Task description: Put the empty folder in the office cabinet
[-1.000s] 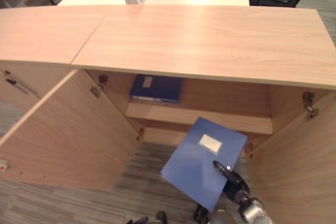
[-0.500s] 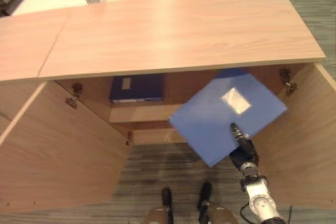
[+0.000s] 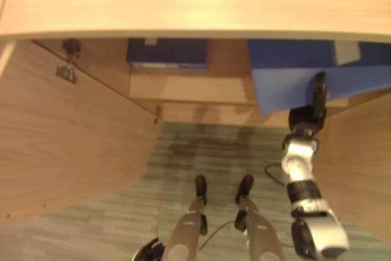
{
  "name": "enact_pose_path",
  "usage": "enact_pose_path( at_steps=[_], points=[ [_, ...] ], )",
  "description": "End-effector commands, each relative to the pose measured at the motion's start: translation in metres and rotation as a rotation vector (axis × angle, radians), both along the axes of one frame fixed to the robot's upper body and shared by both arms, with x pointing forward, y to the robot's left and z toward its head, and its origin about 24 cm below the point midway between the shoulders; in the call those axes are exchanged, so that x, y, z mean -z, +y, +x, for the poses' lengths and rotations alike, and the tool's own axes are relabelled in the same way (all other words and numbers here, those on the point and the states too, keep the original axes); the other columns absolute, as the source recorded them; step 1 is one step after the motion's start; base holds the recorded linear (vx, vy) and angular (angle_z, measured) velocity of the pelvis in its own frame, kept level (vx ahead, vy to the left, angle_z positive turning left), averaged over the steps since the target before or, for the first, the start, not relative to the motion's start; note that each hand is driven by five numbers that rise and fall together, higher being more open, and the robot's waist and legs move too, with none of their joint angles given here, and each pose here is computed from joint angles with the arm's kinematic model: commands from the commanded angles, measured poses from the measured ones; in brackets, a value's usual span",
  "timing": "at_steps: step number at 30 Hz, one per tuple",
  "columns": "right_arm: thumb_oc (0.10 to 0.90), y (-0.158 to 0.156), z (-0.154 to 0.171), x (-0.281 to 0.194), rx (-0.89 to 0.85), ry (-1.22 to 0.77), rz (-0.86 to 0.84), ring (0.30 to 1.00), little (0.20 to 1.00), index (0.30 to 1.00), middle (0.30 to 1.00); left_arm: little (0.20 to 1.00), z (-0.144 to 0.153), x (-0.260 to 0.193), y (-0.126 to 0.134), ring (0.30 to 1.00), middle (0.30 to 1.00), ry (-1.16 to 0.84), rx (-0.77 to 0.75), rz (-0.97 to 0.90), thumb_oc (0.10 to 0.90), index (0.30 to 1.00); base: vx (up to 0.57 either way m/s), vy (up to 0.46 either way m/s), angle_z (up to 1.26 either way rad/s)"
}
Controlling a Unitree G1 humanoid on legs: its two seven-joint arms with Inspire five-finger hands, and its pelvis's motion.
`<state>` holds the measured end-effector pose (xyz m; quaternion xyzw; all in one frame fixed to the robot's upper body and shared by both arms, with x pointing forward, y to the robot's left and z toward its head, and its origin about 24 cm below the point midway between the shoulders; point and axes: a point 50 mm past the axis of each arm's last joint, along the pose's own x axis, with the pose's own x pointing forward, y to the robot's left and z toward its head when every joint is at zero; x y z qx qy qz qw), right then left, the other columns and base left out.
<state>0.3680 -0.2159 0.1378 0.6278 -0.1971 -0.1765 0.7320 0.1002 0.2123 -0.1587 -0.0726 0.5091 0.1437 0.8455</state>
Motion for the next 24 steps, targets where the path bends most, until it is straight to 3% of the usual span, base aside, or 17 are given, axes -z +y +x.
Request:
enact_pose_path(
  at_steps=[1,5,6,24],
  points=[
    [0.400,-0.007,0.004,-0.078,0.053,-0.265,-0.099,0.300,0.300,0.300,0.300,0.900,-0.031,0.003,0.020,0.900,0.900,0.105,0.039,0.086,0.800,0.900,-0.01,-0.020,0.17],
    [0.400,-0.014,0.008,-0.118,0.092,-0.348,-0.071,0.300,0.300,0.300,0.300,0.900,-0.028,0.000,0.029,0.900,0.900,0.095,0.068,0.120,0.800,0.900,0.00,-0.011,0.10],
    [0.400,-0.022,0.007,-0.147,0.140,-0.386,-0.046,0.300,0.300,0.300,0.300,0.900,-0.025,-0.003,0.035,0.900,0.900,0.089,0.088,0.148,0.800,0.900,0.00,-0.013,0.15],
    [0.400,-0.051,-0.023,-0.238,0.321,-0.498,-0.009,0.300,0.300,0.300,0.300,0.900,-0.007,-0.014,0.057,0.900,0.900,0.066,0.194,0.287,0.800,0.900,0.00,-0.008,0.13]
  ],
)
